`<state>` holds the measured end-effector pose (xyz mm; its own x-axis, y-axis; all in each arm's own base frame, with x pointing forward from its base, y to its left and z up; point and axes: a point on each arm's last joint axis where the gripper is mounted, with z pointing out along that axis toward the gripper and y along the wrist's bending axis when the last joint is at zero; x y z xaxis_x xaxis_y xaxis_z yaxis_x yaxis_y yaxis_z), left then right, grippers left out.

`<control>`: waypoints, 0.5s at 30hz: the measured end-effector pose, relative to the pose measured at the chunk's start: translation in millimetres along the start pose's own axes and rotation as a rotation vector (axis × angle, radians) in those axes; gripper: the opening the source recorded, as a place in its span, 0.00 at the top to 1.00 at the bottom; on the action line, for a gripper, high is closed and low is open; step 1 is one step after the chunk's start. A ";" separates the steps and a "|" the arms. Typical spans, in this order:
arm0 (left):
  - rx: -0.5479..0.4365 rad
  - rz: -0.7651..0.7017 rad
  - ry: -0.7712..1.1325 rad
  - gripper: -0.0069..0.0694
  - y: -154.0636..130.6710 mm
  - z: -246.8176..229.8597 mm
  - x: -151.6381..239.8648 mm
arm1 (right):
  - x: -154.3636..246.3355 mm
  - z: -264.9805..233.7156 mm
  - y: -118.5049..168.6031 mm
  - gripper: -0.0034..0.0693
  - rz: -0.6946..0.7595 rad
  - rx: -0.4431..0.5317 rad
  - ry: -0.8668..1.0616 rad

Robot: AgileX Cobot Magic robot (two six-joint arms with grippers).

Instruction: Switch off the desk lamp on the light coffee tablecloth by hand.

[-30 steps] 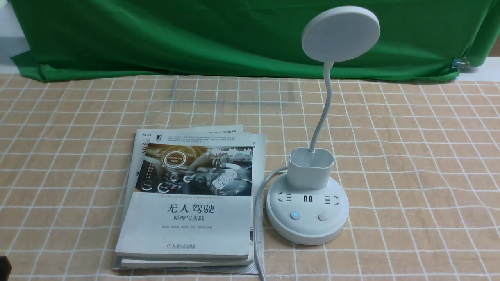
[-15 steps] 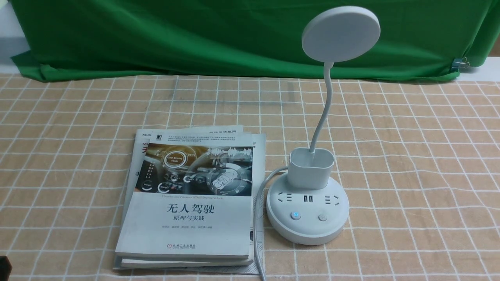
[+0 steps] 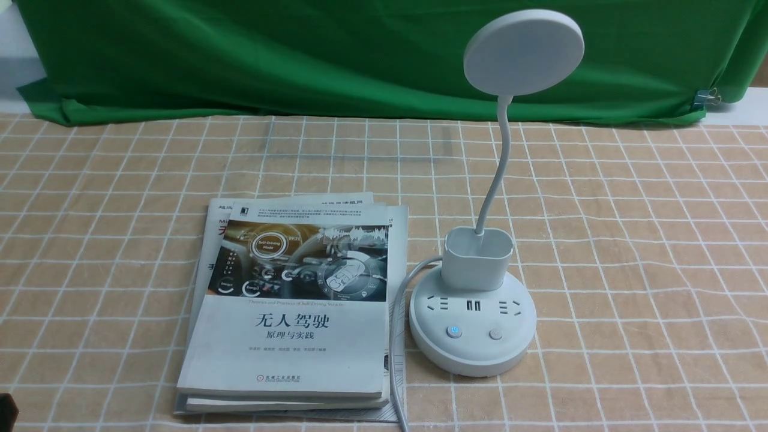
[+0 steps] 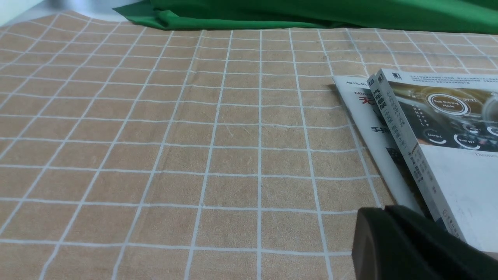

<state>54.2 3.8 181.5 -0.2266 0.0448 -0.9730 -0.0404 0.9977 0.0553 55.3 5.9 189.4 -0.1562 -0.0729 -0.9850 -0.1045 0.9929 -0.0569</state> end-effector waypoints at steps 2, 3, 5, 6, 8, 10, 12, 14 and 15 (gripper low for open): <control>0.000 0.000 0.000 0.90 0.0 0.0 0.0 | 0.0 0.0 0.0 0.84 0.000 0.000 0.000; 0.000 0.000 0.000 0.90 0.0 0.0 0.0 | 0.0 0.0 0.0 0.83 0.000 0.000 0.000; 0.000 0.000 0.000 0.90 0.0 0.0 0.0 | 0.0 0.0 0.0 0.82 0.000 0.000 0.000; 0.000 0.000 0.000 0.90 0.0 0.0 0.0 | 0.0 0.0 0.0 0.82 0.000 0.000 0.000; 0.000 0.000 0.000 0.90 0.0 0.0 0.0 | 0.0 0.0 0.0 0.82 0.000 0.000 0.000; 0.000 0.000 0.000 0.90 0.0 0.0 0.0 | 0.0 0.0 0.0 0.81 0.000 0.000 0.000; 0.000 0.000 0.000 0.90 0.0 0.0 0.0 | 0.0 0.0 0.0 0.81 0.000 0.000 0.000; 0.000 0.000 0.000 0.90 0.0 0.0 0.0 | 0.0 0.0 0.0 0.81 0.000 0.000 0.000; 0.000 0.000 0.000 0.90 0.0 0.0 0.0 | 0.0 0.0 0.0 0.80 0.000 0.000 0.000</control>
<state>54.2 3.8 181.5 -0.2266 0.0448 -0.9730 -0.0404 0.9977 0.0553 55.3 5.9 189.4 -0.1562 -0.0729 -0.9850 -0.1045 0.9929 -0.0569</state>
